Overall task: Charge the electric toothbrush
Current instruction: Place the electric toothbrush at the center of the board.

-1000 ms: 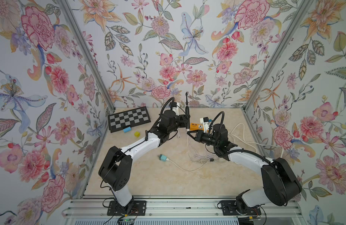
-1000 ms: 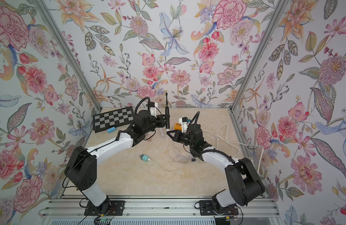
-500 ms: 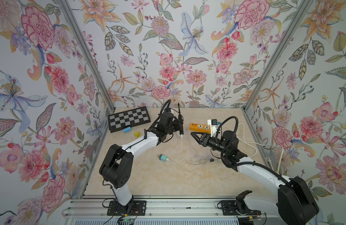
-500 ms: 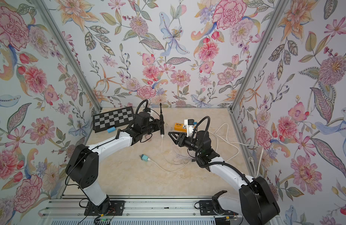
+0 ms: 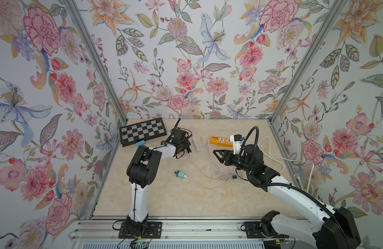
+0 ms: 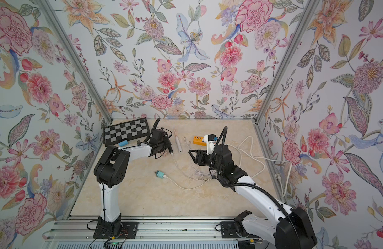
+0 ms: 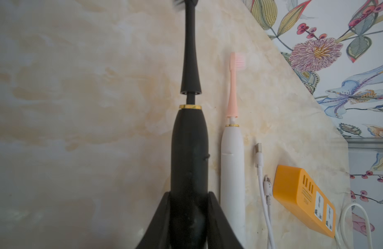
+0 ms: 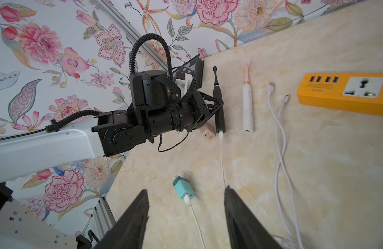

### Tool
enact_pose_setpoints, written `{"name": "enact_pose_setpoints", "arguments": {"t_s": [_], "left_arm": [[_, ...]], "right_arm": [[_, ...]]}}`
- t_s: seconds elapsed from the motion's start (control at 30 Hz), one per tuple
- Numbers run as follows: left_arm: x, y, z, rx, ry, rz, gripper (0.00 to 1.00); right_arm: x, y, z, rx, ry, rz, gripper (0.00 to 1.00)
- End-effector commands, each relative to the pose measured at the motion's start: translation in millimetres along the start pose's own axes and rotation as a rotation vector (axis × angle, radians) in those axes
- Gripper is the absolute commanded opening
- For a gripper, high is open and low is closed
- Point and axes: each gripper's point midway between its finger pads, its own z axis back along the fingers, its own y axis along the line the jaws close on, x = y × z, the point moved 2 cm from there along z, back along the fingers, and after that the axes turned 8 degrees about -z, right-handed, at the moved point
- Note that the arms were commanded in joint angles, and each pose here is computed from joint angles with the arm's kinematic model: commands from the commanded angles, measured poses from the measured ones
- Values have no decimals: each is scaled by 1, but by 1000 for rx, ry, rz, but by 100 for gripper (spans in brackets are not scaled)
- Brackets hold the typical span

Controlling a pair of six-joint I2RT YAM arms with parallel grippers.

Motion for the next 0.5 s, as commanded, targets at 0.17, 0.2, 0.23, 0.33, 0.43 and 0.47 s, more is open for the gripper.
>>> {"name": "enact_pose_setpoints", "arguments": {"t_s": [0.17, 0.2, 0.23, 0.33, 0.43, 0.47], "left_arm": [[24, -11, -16, -37, -15, 8, 18], [26, -12, -14, -45, -18, 10, 23], [31, -17, -8, -59, -30, 3, 30], [48, -29, 12, -68, -69, -28, 42], [64, -36, 39, -52, -103, -71, 45], [67, -38, 48, -48, -110, -83, 46]], "right_arm": [[8, 4, -1, -10, -7, 6, 60], [8, 5, -1, -9, -8, 6, 61], [9, 5, -1, -8, -9, 7, 61], [11, 7, -1, -7, -14, 10, 62], [12, 7, -3, -9, -9, 8, 63], [12, 7, -4, -10, -10, 8, 63]]}}
